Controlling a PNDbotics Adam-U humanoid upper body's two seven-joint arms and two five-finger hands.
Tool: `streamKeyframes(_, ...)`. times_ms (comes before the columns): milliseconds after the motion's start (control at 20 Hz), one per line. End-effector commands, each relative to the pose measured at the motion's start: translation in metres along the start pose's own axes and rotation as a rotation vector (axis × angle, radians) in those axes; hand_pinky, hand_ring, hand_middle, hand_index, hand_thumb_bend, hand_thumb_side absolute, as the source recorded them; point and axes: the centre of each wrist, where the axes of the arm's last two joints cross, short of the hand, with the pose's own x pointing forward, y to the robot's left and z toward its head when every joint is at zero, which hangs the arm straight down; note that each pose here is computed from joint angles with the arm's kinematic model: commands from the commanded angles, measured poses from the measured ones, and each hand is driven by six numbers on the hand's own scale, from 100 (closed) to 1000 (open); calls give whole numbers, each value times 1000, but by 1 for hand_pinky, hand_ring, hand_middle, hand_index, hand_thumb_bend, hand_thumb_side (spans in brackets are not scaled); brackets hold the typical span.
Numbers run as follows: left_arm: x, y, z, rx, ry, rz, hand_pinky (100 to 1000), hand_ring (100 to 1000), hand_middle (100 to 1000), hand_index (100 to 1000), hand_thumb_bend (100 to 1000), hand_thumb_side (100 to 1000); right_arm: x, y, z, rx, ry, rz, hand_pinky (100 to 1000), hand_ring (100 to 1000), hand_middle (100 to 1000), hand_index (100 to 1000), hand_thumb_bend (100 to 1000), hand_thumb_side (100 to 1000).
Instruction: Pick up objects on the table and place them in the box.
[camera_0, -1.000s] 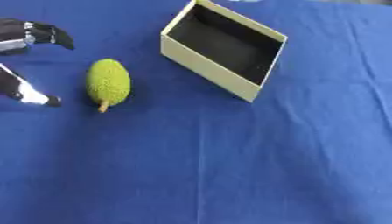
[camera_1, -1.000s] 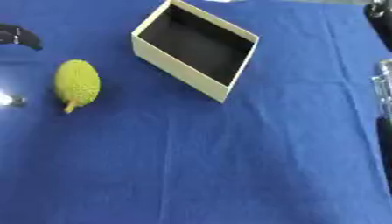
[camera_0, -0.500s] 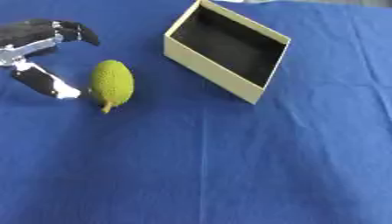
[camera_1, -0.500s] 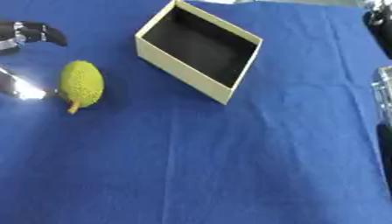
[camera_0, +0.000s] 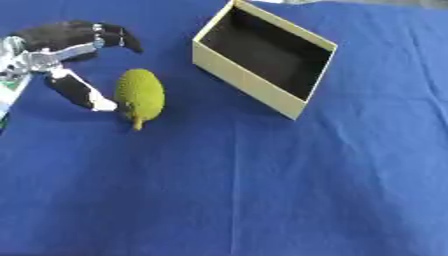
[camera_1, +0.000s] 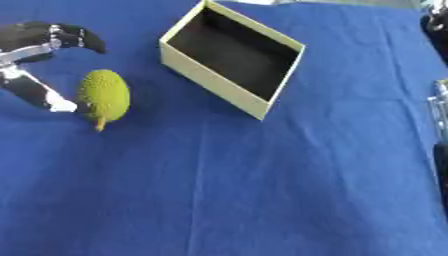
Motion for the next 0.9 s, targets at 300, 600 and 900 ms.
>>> streamKeyframes(300,2,7,-7,-118,-10,-9,871,894,878,899,612,212,5,-3,-6,-4,-27,-2,773,752,625,766,100,520)
streamKeyframes(600,2,3,-11,-199,2,-5,842,878,870,896,646,100,5,-2,-5,-9,-26,-7,773,752,624,765,100,524)
streamKeyframes(900,0,-2,-15,-260,23,-22,781,823,813,886,603,165,5,-2,-5,-15,-25,-12,774,751,622,764,100,529)
